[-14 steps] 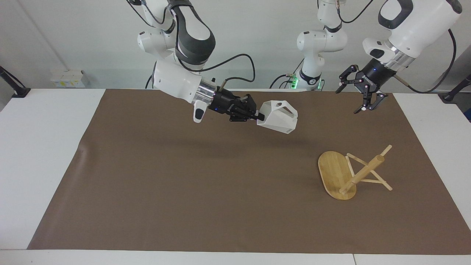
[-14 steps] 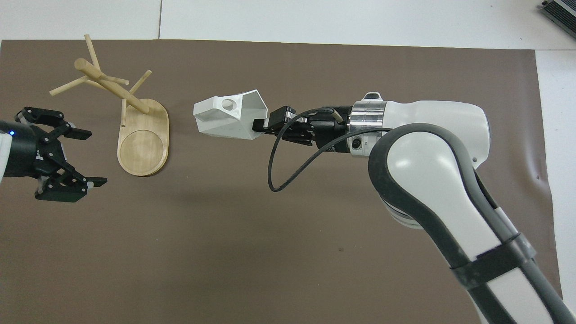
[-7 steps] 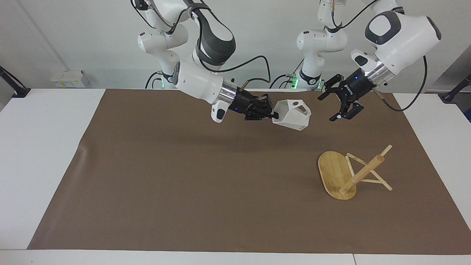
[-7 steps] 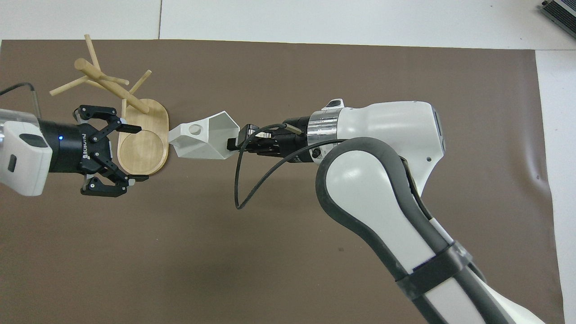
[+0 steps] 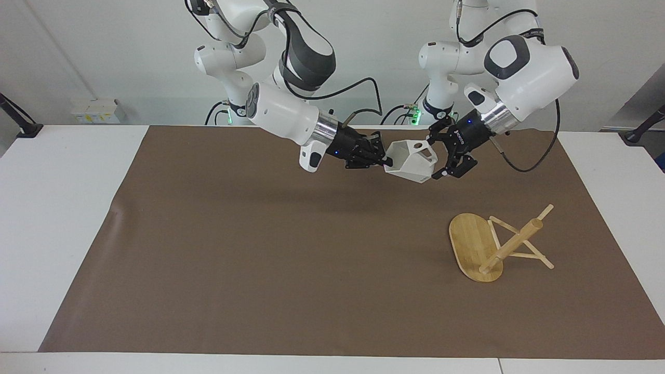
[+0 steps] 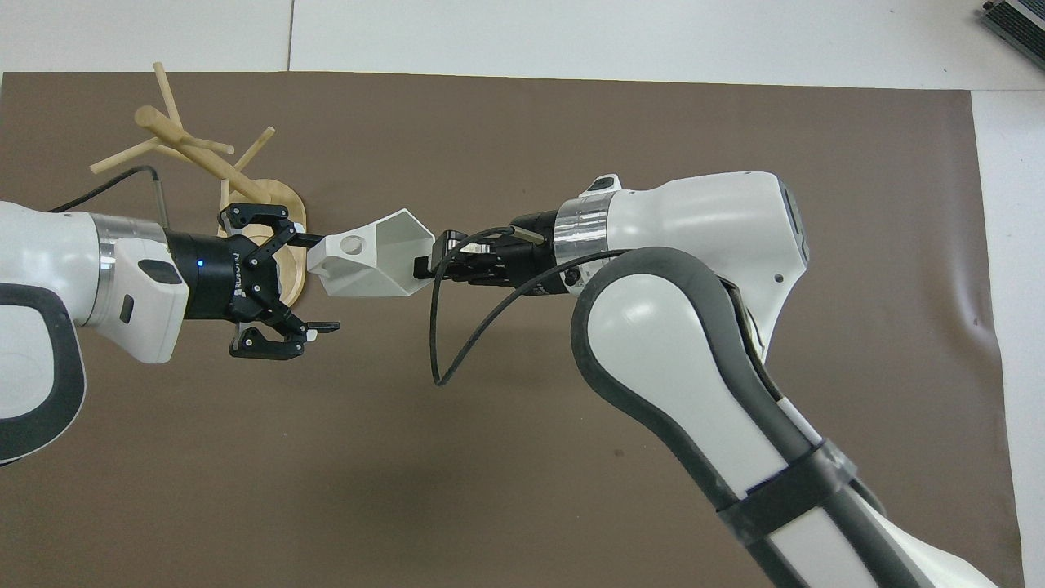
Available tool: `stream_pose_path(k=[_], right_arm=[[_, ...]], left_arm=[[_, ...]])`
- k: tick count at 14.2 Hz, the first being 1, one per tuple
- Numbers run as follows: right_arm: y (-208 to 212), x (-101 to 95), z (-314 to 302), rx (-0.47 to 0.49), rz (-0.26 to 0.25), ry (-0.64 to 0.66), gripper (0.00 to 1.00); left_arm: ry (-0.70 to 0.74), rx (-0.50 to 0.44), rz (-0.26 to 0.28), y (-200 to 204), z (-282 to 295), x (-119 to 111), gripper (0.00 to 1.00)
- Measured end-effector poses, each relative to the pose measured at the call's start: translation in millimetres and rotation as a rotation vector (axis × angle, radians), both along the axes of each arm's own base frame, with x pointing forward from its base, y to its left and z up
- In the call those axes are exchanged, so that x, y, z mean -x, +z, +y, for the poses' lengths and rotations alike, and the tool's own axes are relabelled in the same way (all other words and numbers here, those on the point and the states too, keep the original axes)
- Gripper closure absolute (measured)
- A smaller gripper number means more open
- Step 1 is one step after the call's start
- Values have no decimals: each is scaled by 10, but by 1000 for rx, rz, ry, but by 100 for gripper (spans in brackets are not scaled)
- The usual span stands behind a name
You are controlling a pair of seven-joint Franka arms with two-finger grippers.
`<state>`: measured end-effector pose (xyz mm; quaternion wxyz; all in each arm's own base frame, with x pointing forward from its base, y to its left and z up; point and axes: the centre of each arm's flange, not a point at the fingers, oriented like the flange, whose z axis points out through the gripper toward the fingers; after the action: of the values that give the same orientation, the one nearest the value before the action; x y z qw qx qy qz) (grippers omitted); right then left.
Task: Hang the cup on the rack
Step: 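Close the left gripper on the cup held by the right gripper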
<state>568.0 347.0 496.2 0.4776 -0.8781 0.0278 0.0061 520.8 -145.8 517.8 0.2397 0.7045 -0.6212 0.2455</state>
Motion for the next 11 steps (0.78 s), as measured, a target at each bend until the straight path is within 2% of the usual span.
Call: stream_pose_path(k=[8, 11], right_arm=[[58, -78, -25, -7, -11, -10, 94], [60, -80, -24, -8, -12, -10, 94]], left_arm=[[35, 77, -8, -173, -13, -61, 0], [40, 97, -32, -178, -10, -92, 0]])
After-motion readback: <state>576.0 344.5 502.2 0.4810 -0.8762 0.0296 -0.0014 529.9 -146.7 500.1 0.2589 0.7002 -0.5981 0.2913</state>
